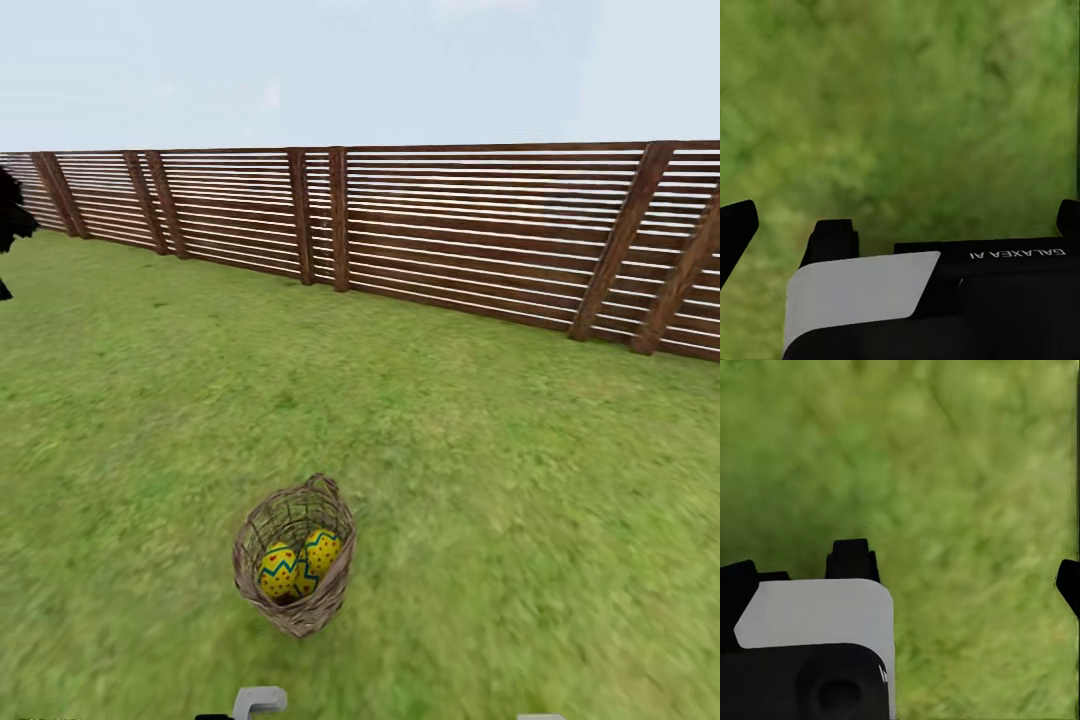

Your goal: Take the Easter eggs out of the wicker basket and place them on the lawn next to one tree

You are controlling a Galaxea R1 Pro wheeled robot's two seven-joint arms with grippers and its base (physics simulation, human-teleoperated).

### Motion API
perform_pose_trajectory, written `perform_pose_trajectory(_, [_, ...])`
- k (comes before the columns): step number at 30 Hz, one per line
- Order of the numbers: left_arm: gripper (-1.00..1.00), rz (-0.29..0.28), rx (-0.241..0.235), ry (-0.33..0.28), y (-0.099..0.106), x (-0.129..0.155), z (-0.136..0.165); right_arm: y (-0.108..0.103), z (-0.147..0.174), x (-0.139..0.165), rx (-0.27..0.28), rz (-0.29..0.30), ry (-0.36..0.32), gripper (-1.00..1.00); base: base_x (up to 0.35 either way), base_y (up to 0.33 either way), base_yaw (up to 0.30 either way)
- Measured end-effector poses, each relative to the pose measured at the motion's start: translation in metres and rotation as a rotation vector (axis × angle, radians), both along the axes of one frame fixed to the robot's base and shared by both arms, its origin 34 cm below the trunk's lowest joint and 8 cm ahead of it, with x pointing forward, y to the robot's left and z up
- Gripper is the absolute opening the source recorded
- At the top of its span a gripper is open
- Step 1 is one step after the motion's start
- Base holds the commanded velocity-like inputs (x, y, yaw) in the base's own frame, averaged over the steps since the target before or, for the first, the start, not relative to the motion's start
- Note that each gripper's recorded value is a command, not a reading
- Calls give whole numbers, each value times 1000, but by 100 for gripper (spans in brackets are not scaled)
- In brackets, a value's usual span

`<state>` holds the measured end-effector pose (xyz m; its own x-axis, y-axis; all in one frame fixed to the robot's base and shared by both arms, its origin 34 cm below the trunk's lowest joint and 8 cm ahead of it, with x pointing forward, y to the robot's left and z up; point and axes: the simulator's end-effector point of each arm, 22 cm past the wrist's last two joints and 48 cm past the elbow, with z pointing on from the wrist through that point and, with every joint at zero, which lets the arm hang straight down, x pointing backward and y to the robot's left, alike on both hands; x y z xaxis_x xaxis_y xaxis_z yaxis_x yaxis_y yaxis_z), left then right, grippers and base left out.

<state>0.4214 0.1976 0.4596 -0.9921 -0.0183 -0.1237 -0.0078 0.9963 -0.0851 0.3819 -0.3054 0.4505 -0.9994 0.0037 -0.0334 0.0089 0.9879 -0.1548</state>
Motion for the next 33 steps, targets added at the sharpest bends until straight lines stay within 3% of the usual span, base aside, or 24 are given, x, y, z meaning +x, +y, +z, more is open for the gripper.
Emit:
perform_pose_trajectory(10, [100,0,5,3,3,-1,0,0,0,-1,1,-1,1,100,269,-166,293])
perform_pose_trajectory(19, [100,-8,9,142,6,-68,-16,1,-1,-2,8,1,3,100,14,-7,75])
perform_pose_trajectory(26, [100,-2,11,106,8,-71,-19,0,-1,-2,0,3,5,100,0,-24,199])
perform_pose_trajectory(33, [100,1,13,106,9,-71,-19,-2,0,-2,-11,2,5,100,0,-278,291])
